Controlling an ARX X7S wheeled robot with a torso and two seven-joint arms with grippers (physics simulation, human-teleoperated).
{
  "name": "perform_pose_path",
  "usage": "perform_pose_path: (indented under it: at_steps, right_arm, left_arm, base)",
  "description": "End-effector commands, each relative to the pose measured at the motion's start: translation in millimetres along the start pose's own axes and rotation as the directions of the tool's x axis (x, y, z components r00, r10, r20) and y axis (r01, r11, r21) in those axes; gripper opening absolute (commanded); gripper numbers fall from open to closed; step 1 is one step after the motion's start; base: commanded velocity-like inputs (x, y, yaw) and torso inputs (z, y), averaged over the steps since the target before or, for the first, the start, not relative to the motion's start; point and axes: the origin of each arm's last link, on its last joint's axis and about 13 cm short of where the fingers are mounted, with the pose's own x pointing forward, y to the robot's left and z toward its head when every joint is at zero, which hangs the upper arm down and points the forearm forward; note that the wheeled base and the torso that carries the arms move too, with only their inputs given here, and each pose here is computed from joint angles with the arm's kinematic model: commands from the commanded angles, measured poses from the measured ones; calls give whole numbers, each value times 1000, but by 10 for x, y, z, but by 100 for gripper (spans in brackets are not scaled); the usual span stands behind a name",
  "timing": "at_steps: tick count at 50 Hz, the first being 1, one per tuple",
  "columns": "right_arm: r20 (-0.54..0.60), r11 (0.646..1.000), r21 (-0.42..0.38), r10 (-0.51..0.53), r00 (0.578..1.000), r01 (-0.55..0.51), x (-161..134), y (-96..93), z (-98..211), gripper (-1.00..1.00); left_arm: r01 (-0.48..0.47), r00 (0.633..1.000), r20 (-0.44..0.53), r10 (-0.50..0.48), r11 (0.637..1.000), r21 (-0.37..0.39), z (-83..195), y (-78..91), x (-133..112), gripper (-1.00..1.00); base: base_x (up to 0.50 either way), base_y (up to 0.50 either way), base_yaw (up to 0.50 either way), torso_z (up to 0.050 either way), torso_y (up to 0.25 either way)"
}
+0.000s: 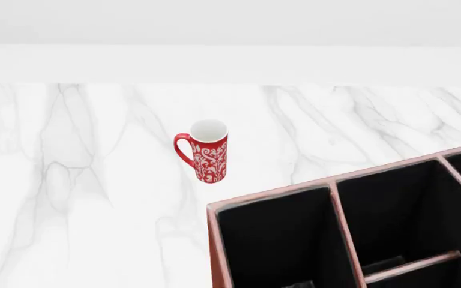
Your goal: Pick up the book and place it in the right compartment of the caddy.
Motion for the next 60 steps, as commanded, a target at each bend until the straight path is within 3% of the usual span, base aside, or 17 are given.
perform_pose_path:
  at_steps: [1, 12, 23, 30, 42, 60]
  right_arm:
    - [12, 999, -5, -47, 999, 47, -31, -98, 51, -100]
    - [-31, 995, -7, -102, 994, 102, 24, -121, 32, -100]
    - [-52, 998, -17, -56, 997, 55, -159, -158, -11, -100]
    - [-66, 996, -60, -65, 996, 62, -252, -176, -36, -100]
    - [-104, 995, -58, -81, 991, 75, -303, -207, -132, -100]
    - [-100, 979, -29, -203, 974, 201, -264, -278, -162, -100]
  left_arm:
    - [8, 1000, -5, -8, 1000, 1, -14, -19, 3, 100]
    - [13, 1000, -9, -13, 1000, -2, -31, -30, 9, 100]
    - [21, 1000, -8, -21, 1000, -3, -20, -57, 32, 100]
    - [17, 1000, -10, -17, 1000, -5, -31, -38, 25, 100]
    - [14, 1000, -10, -14, 1000, -11, -38, -26, 24, 100]
    - [15, 1000, -10, -15, 1000, -16, -53, -16, 12, 100]
  base:
    - [0, 0, 0, 0, 0]
    - [0, 0, 0, 0, 1]
    - [0, 0, 0, 0, 2]
    - [0, 0, 0, 0, 1]
    - [0, 0, 0, 1, 1]
    - [0, 0, 0, 0, 2]
